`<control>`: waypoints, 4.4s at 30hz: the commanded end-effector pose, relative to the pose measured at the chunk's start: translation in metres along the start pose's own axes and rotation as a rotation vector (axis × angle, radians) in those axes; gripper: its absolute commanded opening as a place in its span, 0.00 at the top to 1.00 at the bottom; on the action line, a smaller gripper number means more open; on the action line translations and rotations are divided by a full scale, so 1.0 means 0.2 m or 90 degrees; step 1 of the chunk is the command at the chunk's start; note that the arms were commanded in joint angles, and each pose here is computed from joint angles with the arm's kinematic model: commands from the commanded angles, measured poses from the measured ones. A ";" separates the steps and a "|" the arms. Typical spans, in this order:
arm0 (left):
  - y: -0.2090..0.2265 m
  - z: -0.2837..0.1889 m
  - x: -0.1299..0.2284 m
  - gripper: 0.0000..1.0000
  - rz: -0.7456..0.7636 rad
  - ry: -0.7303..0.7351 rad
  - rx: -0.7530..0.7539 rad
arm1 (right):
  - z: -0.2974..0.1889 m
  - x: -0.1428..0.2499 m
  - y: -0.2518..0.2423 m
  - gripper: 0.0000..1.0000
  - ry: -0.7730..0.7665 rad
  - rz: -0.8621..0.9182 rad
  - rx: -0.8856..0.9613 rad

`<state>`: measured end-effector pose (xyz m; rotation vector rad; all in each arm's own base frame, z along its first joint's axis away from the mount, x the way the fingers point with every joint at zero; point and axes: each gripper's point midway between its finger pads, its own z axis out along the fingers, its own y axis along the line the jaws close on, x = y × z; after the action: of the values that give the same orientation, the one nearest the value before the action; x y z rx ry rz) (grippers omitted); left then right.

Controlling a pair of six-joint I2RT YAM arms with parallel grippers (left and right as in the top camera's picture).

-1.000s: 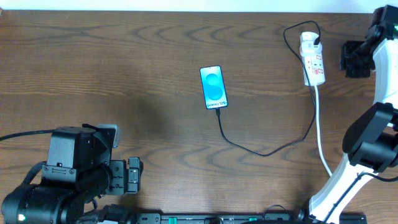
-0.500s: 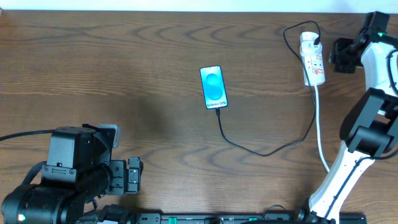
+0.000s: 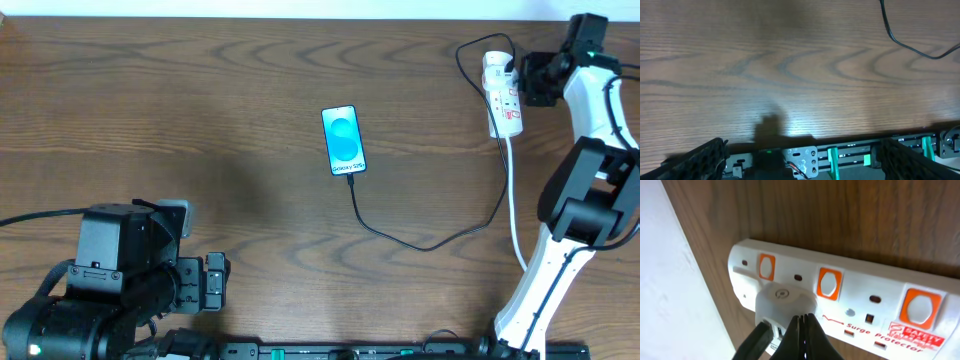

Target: Plug charger to phone and switch on socket

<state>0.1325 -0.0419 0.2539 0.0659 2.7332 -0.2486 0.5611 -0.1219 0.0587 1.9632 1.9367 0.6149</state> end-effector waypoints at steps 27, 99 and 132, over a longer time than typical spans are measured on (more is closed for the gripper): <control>0.00 0.00 0.00 0.02 0.008 0.000 -0.003 | 0.03 -0.09 -0.07 0.98 -0.088 -0.011 0.042; 0.00 0.00 0.00 0.02 0.008 0.000 -0.003 | 0.39 0.44 -0.20 0.99 0.036 -0.121 0.090; 0.00 0.00 0.00 0.02 0.008 0.000 -0.003 | 0.47 0.74 -0.19 0.99 0.156 -0.195 0.051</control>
<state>0.1325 -0.0419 0.2539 0.0664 2.7332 -0.2485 0.5676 -0.1296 0.0219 1.7848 1.9818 0.1977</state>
